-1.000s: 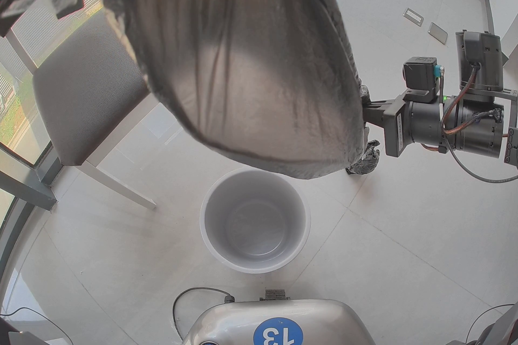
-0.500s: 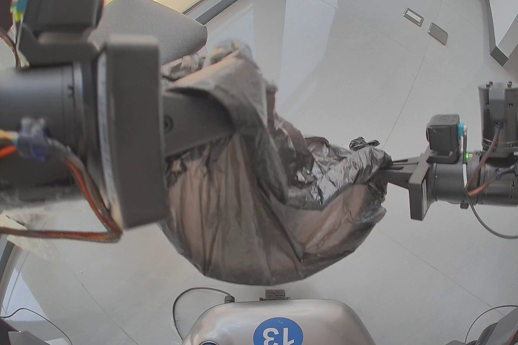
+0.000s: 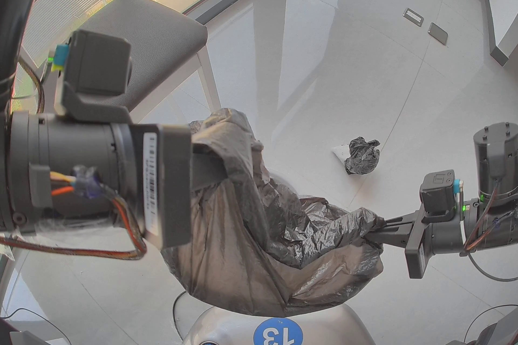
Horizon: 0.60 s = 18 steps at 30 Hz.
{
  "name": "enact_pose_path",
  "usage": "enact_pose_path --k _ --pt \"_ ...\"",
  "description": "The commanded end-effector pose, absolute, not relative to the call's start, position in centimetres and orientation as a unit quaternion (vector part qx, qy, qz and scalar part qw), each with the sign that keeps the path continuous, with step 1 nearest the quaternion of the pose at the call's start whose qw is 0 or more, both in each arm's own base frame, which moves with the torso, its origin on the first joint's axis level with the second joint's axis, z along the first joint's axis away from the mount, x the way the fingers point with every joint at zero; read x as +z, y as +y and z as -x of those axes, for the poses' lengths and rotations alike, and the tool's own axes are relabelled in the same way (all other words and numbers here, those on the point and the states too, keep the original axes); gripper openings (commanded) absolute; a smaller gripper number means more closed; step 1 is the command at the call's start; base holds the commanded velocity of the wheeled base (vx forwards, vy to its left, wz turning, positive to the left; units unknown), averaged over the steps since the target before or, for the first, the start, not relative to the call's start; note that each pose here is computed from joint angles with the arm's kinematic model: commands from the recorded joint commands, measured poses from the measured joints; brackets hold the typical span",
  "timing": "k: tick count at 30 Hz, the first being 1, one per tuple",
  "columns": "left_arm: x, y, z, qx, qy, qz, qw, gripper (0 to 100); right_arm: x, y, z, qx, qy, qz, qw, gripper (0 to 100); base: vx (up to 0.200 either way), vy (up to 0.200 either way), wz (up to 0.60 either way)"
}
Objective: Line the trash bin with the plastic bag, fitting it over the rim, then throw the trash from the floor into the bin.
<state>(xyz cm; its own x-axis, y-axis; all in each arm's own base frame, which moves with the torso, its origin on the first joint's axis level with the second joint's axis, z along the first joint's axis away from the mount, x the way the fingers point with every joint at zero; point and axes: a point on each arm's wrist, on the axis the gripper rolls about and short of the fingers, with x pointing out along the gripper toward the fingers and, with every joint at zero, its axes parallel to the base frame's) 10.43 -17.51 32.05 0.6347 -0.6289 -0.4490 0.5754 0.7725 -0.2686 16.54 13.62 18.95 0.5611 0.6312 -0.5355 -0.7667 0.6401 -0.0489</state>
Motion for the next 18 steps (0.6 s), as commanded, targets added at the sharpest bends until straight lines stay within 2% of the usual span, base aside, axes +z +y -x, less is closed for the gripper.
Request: enact_pose_path --k 1,9,18 --pt "31.1 -18.5 -11.1 -0.322 0.293 0.056 0.899 0 17.5 13.9 -16.5 0.406 0.274 0.149 0.859 0 0.000 0.000 0.00" --pt "28.7 -20.2 -13.1 -0.301 0.357 0.073 0.881 0 16.4 13.6 -16.1 0.396 0.339 0.135 0.842 0 0.000 0.000 0.00" --pt "26.3 -20.2 -16.5 -0.274 0.407 0.080 0.867 0 16.3 13.9 -16.4 0.414 0.363 0.108 0.828 0 0.000 0.000 0.00"
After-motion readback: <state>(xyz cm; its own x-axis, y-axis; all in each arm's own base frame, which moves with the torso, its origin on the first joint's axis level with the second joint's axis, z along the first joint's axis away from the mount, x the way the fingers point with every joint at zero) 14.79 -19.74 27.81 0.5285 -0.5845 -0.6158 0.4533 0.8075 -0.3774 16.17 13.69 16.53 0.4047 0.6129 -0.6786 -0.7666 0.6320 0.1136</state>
